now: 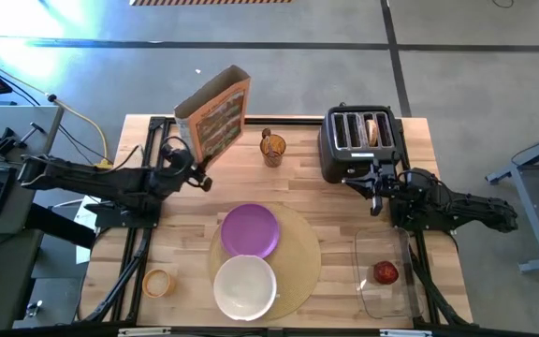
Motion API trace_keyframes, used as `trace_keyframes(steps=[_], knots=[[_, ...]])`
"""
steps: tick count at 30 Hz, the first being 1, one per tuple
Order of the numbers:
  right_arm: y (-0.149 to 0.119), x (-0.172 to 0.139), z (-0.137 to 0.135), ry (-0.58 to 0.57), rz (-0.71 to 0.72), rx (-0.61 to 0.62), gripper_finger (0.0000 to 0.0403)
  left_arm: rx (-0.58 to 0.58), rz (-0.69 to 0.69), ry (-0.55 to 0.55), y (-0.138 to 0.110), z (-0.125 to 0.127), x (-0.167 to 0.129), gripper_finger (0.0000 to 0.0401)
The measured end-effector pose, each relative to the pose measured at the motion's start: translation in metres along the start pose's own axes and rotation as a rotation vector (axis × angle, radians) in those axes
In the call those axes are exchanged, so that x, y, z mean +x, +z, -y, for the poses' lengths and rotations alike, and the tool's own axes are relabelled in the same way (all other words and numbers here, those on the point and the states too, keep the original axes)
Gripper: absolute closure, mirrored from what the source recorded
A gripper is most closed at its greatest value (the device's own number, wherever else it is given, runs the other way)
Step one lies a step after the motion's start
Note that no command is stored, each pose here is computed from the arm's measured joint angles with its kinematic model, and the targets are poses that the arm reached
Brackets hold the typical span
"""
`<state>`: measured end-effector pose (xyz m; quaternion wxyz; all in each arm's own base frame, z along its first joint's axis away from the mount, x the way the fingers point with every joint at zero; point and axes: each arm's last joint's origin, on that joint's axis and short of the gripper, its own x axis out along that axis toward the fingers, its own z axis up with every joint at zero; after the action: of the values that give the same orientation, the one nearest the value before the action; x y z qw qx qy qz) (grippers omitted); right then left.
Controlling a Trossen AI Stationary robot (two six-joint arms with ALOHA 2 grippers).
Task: Arrange a breakfast setting
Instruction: Pour the cereal from the cereal box into the white bowl
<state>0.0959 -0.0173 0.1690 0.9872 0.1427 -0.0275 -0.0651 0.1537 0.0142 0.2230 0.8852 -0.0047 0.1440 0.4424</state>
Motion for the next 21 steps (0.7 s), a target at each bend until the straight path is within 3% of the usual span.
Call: trace_keyframes(steps=[7, 13, 21], knots=[[0.0, 0.0, 0.0, 0.0, 0.0, 0.0, 0.0402, 0.072, 0.048, -0.097, 0.007, -0.006, -0.013, 0.0224], [0.0, 0.0, 0.0, -0.001, 0.001, 0.0, 0.0402, 0.226, 0.077, -0.128, 0.013, -0.008, -0.021, 0.0224], [0.0, 0.0, 0.0, 0.0, 0.001, 0.023, 0.0402, 0.371, 0.049, -0.163, 0.048, -0.016, -0.039, 0.0224]])
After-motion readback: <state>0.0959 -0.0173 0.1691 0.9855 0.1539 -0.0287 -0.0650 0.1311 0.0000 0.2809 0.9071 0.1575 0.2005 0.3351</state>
